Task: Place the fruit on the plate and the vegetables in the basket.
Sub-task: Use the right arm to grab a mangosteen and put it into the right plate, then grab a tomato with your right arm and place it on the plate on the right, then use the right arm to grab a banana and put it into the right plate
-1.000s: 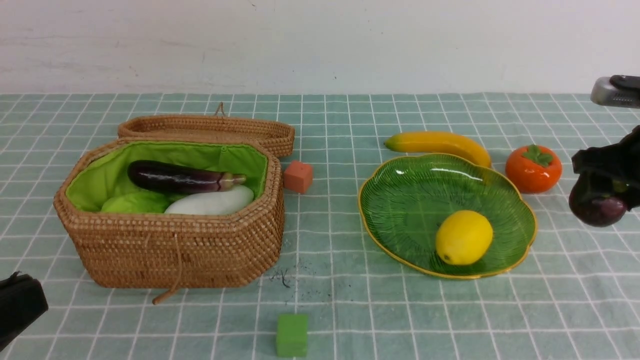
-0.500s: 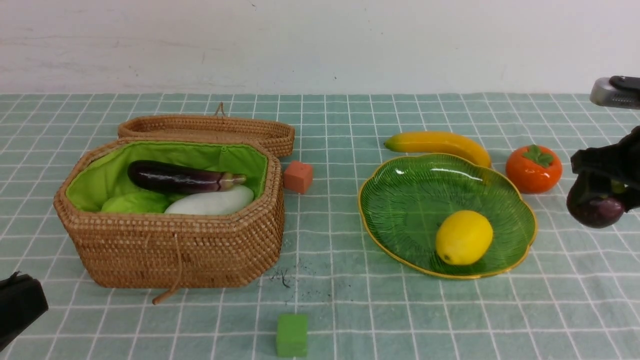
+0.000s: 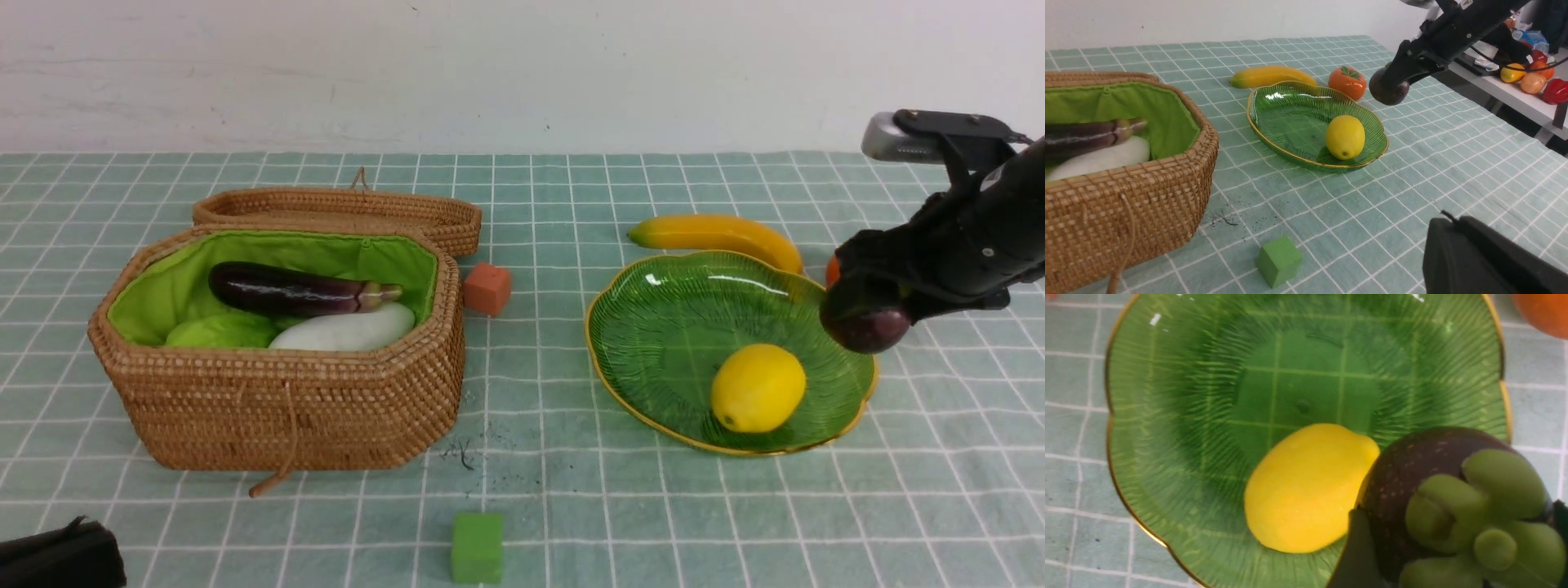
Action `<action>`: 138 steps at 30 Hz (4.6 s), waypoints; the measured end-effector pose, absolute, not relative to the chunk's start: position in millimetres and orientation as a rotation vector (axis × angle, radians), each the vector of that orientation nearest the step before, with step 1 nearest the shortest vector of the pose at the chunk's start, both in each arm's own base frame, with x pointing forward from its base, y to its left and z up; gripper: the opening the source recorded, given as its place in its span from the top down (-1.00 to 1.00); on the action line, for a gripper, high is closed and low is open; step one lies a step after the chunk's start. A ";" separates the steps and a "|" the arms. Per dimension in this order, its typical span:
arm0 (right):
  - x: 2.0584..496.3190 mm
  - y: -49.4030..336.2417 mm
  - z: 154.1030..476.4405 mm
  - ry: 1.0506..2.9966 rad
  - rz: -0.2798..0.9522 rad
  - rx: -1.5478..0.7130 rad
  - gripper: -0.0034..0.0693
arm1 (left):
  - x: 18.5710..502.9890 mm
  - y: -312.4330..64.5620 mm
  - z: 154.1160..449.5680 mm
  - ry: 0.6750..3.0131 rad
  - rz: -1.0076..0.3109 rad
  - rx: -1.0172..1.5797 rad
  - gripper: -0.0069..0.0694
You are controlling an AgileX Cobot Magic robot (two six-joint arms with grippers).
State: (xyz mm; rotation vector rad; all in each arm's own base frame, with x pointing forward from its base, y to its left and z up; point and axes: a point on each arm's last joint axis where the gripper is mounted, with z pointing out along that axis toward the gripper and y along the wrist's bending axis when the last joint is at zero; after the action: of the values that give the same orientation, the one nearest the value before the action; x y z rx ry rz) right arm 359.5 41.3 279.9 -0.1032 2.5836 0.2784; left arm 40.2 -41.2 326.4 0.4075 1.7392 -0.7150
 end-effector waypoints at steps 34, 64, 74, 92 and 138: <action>411.9 30.0 298.1 2.480 0.305 -0.055 -0.69 | 42.0 -40.3 333.2 1.666 -0.722 0.375 0.85; 498.9 -94.2 186.7 2.459 0.596 0.494 -0.84 | 42.7 -39.9 335.9 1.636 -0.724 0.362 0.85; 506.3 -68.3 178.2 2.474 0.607 0.442 -0.77 | 42.8 -39.8 336.5 1.630 -0.725 0.359 0.85; 487.8 -78.1 229.2 2.520 0.343 0.198 -0.49 | 42.8 -39.8 336.5 1.630 -0.725 0.359 0.85; 552.3 32.6 193.2 2.429 0.166 -0.515 -0.56 | 44.1 -37.8 332.8 1.649 -0.634 0.409 0.84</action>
State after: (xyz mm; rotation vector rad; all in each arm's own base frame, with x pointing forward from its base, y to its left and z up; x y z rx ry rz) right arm 552.3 32.6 193.2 -0.5146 2.4285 0.1660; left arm 44.1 -37.8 332.8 0.4092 1.6491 -0.6339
